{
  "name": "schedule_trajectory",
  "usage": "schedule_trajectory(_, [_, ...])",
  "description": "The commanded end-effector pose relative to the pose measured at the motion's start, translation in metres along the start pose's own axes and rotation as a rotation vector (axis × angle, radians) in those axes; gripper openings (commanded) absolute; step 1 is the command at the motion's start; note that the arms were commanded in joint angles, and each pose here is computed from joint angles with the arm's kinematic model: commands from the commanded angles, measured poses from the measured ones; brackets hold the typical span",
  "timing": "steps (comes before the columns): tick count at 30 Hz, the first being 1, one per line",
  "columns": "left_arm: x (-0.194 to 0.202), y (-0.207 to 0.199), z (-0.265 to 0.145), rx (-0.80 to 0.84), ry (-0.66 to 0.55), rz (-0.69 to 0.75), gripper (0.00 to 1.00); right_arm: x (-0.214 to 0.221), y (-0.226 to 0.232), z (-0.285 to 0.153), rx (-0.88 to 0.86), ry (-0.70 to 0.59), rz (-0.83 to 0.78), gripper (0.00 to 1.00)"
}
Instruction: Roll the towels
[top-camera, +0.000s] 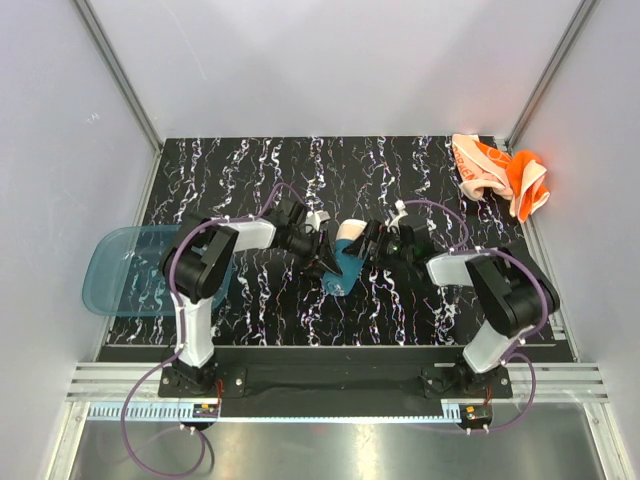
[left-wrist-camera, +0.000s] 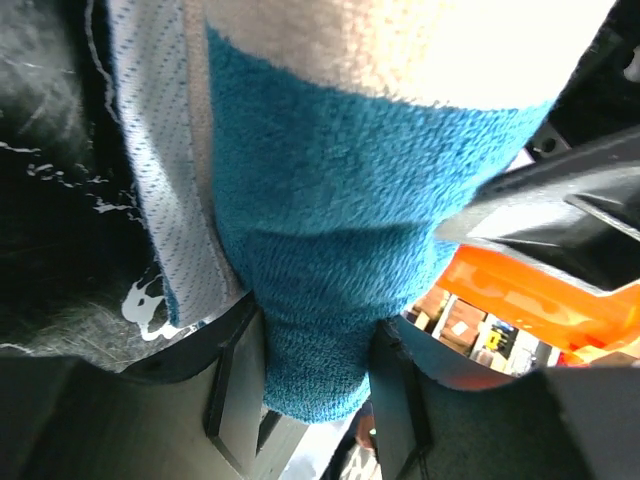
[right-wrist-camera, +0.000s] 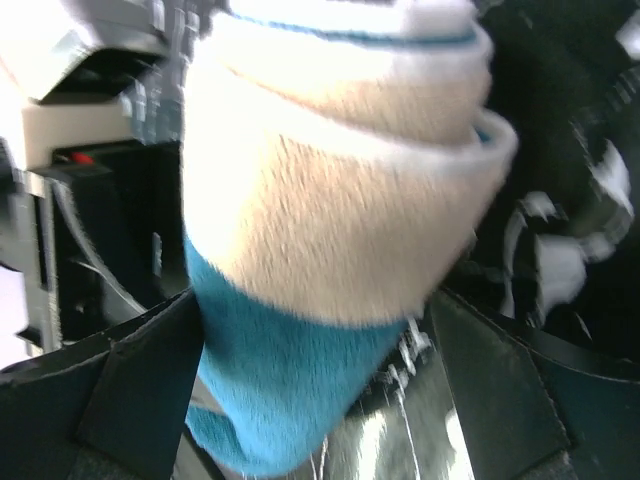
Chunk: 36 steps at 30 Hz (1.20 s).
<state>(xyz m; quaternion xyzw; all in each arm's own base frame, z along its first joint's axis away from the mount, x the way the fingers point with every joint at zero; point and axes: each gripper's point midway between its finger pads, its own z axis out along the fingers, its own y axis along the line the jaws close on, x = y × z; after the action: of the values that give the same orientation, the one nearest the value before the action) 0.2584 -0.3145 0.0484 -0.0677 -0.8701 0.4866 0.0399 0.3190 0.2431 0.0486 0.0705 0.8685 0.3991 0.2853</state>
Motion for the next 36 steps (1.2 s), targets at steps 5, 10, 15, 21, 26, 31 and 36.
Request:
schedule_trajectory(5, [0.003, 0.046, 0.010, -0.121, 0.020, -0.095, 0.44, 0.001, 0.004, 0.027, -0.142, -0.014, 0.014, 1.00])
schedule_trajectory(10, [0.001, 0.050, 0.012, -0.122, 0.024, -0.103, 0.44, 0.009, 0.010, 0.030, -0.237, -0.014, 0.038, 0.89])
schedule_trajectory(15, [-0.003, 0.044, 0.010, -0.122, 0.007, -0.083, 0.47, 0.014, 0.018, 0.026, -0.299, -0.007, 0.046, 0.40])
schedule_trajectory(21, [-0.006, 0.028, -0.001, -0.118, -0.028, -0.034, 0.63, 0.009, 0.035, 0.012, -0.344, -0.021, 0.042, 0.25])
schedule_trajectory(26, [-0.010, -0.012, -0.026, -0.084, -0.114, 0.078, 0.90, 0.001, 0.053, -0.006, -0.356, -0.028, 0.020, 0.24])
schedule_trajectory(31, [-0.010, -0.044, -0.056, -0.090, -0.211, 0.183, 0.99, -0.008, 0.072, -0.027, -0.355, -0.039, -0.033, 0.25])
schedule_trajectory(36, [-0.011, -0.084, -0.078, -0.004, -0.310, 0.288, 0.99, -0.023, 0.109, -0.064, -0.400, -0.073, -0.070, 0.25])
